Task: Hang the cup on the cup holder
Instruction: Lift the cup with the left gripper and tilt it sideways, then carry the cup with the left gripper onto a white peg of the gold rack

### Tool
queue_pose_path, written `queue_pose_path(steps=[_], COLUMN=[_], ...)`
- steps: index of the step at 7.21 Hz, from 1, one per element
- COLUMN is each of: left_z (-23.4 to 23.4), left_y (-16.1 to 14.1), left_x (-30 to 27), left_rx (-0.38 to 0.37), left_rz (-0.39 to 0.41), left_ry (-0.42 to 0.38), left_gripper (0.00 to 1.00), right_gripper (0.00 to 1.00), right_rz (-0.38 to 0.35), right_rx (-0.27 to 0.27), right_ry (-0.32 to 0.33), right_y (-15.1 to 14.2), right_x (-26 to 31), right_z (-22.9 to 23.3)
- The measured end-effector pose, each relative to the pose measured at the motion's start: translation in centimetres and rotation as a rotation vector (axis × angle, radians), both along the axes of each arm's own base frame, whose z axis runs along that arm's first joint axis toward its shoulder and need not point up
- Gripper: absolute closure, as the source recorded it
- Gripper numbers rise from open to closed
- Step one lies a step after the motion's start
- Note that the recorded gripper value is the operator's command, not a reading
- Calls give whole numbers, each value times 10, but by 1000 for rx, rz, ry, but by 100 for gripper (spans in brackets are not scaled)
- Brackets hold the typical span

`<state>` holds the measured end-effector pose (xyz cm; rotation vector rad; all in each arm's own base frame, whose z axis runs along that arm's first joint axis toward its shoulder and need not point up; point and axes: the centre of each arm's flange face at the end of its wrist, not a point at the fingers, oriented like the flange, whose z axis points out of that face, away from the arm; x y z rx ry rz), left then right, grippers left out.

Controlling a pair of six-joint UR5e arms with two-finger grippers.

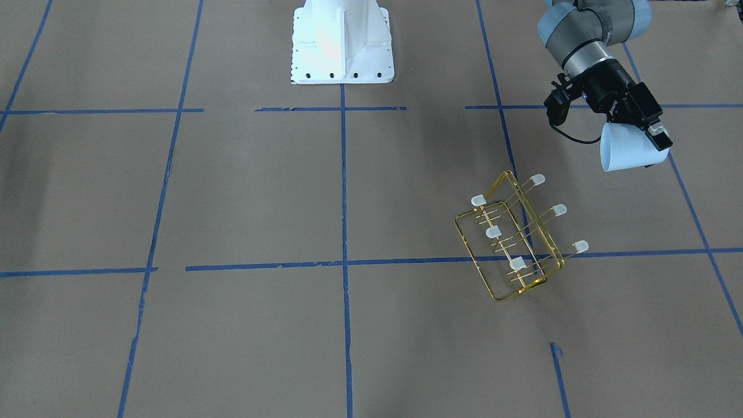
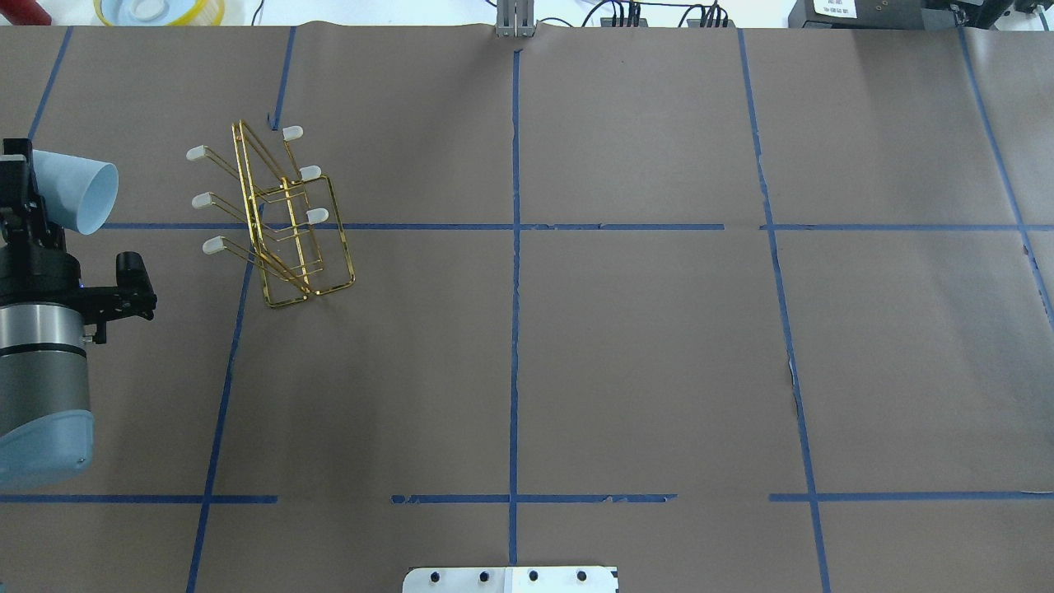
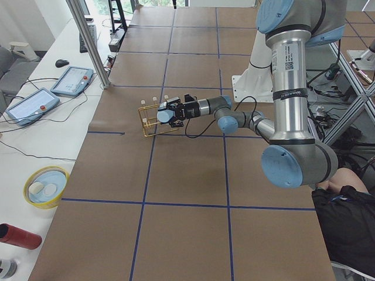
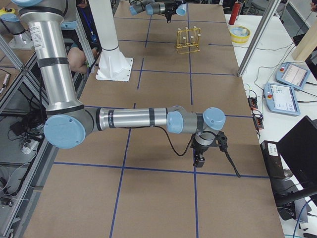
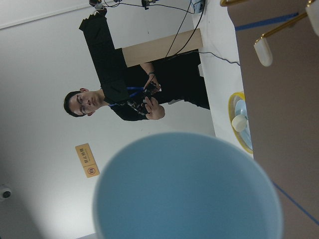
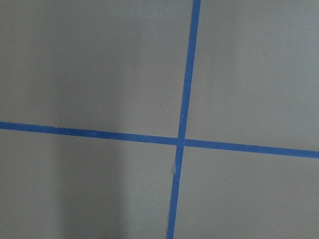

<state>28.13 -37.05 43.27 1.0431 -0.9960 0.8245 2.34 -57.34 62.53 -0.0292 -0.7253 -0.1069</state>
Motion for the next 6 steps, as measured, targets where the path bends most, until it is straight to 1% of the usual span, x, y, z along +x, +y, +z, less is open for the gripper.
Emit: queue_pose_path(steps=[2,3,4,5,6], left_z=[-22,-30,-36,-36,-33], left_y=[6,8,11,15,16], left_x=[3,7,13,22,32], left_rx=[16,16,11,9,12], left_rz=[-12,-18,-22,-19,-21], left_ry=[-220,-335,-449,-526,-564], left_gripper=[96,94,94,95,95], right_gripper=[0,0,0,0,0], right_rz=[0,0,0,-1,0], right_rx=[0,0,0,0,0], right_ry=[0,0,0,0,0], right_y=[0,0,0,0,0], right_x=[0,0,0,0,0], right_z=[0,0,0,0,0])
